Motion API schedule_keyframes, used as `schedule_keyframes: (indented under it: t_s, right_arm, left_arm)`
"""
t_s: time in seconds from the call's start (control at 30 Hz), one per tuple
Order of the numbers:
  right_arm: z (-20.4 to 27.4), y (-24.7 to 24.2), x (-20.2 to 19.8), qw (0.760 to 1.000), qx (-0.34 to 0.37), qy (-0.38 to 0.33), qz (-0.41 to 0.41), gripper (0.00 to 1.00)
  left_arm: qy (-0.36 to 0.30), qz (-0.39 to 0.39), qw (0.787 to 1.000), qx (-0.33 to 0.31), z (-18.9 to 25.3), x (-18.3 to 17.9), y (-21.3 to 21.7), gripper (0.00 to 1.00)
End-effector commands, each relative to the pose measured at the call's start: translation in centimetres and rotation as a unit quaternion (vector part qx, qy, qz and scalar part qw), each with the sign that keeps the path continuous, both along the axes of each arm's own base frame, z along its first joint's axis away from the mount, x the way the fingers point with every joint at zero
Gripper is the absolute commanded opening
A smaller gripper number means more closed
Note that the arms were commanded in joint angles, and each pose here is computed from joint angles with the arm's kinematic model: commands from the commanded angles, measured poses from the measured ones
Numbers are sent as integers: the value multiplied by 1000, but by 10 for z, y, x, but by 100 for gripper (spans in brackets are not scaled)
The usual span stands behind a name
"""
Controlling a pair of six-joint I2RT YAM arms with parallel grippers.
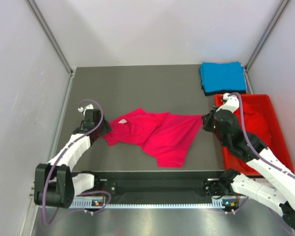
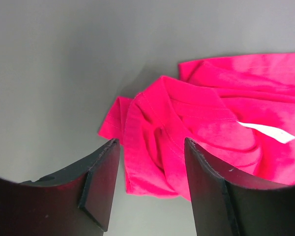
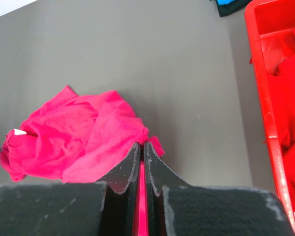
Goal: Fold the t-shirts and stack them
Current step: Flatten the tshirt out
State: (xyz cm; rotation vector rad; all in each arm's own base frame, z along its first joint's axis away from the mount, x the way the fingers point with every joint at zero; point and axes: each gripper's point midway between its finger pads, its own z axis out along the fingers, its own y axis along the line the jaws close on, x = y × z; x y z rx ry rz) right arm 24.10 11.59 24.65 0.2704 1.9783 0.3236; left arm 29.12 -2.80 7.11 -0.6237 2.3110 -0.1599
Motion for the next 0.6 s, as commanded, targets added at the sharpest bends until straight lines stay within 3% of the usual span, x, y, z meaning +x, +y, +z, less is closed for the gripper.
schedule_keyframes:
  t_s: [0.0,0.27,0.5,0.57]
  right_arm:
    - [9,-2,4,1000,9,-22,0,0]
    - [5,-7,0,1000,15,-23,-4,0]
    - [3,-7,2,1000,15,-19,-5,0]
    - [2,-7,4,1000,14,-20,-9,0]
  left_arm:
    - [-18,-1,1000,-14,-2,14,-4,59]
    - [2,6,1000,-17,-12,16,-4,55]
    - [31,3,999,-38,-26,10,-12,22]
    - [29,10,999,-42,-18,12,-12,1]
